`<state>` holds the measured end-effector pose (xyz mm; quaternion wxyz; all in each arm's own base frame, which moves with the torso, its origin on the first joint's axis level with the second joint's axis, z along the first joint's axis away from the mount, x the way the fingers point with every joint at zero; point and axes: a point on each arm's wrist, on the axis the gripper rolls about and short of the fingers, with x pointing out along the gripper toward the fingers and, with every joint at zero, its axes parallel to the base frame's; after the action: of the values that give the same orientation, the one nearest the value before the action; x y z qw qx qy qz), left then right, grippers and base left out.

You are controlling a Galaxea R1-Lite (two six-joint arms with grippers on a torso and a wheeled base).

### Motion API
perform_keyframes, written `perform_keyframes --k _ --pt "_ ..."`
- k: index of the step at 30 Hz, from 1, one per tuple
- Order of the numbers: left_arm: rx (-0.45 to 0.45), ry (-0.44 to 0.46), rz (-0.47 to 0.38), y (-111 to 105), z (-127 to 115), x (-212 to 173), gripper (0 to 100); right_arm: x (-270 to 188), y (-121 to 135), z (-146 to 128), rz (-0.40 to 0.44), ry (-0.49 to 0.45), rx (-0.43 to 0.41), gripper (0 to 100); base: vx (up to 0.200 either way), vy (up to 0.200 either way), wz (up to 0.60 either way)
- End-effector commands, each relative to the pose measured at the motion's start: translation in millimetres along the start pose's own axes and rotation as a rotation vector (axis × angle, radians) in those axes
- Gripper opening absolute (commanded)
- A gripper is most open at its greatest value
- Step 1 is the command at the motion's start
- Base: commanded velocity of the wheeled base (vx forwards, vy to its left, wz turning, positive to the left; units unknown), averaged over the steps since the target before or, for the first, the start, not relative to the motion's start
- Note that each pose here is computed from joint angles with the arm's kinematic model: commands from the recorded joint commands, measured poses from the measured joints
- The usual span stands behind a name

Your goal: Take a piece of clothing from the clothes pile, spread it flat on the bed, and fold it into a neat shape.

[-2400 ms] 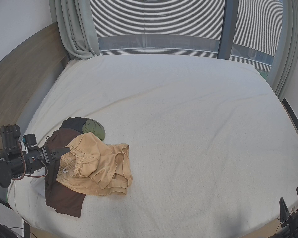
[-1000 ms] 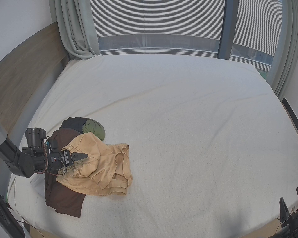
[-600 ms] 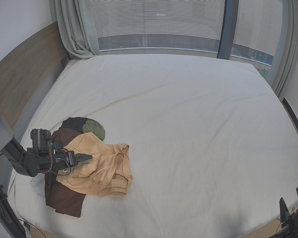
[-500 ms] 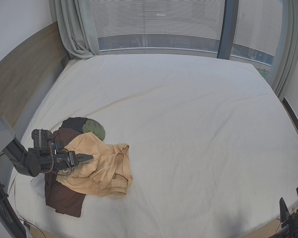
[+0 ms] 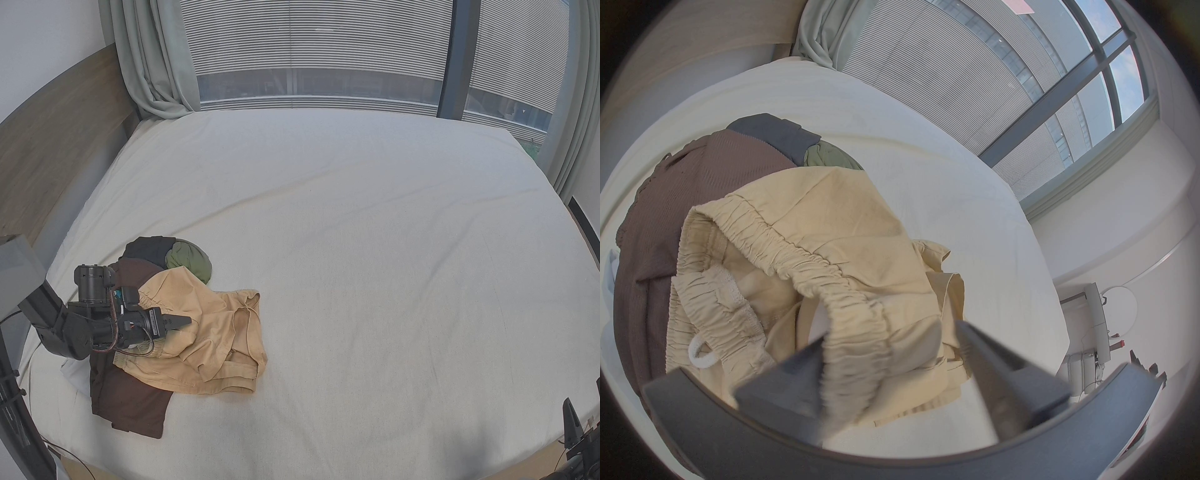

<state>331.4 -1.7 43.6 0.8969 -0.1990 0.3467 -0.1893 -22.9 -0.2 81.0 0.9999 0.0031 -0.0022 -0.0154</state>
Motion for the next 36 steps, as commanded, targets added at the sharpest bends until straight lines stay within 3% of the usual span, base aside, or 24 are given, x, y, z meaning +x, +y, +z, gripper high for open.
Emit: perform_keyframes --k 1,6,9,17,20,28,36 --pt "-0.009 0.014 0.004 3 -4 3 0 1 0 -5 0.000 0.013 0.000 100 0.000 0.000 0.00" --pt "-0.008 0.020 -0.002 2 -5 3 0 1 0 -5 0.000 0.013 0.000 100 0.000 0.000 0.00" --pt "-0.031 0.026 -0.057 -6 -5 -3 0 1 0 -5 0.000 0.013 0.000 100 0.000 0.000 0.00" --pt "-0.257 -0.064 -0.150 -38 19 -38 0 1 0 -5 0.000 0.013 0.000 100 0.000 0.000 0.00" --pt "-0.278 -0.078 -0.196 -47 22 -52 0 1 0 -5 0.000 0.013 0.000 100 0.000 0.000 0.00" --pt "-0.255 -0.124 -0.194 -59 20 -70 0 1 0 -5 0.000 0.013 0.000 100 0.000 0.000 0.00" --pt "-0.375 -0.177 -0.261 -81 23 -87 0 1 0 -5 0.000 0.013 0.001 100 0.000 0.000 0.00"
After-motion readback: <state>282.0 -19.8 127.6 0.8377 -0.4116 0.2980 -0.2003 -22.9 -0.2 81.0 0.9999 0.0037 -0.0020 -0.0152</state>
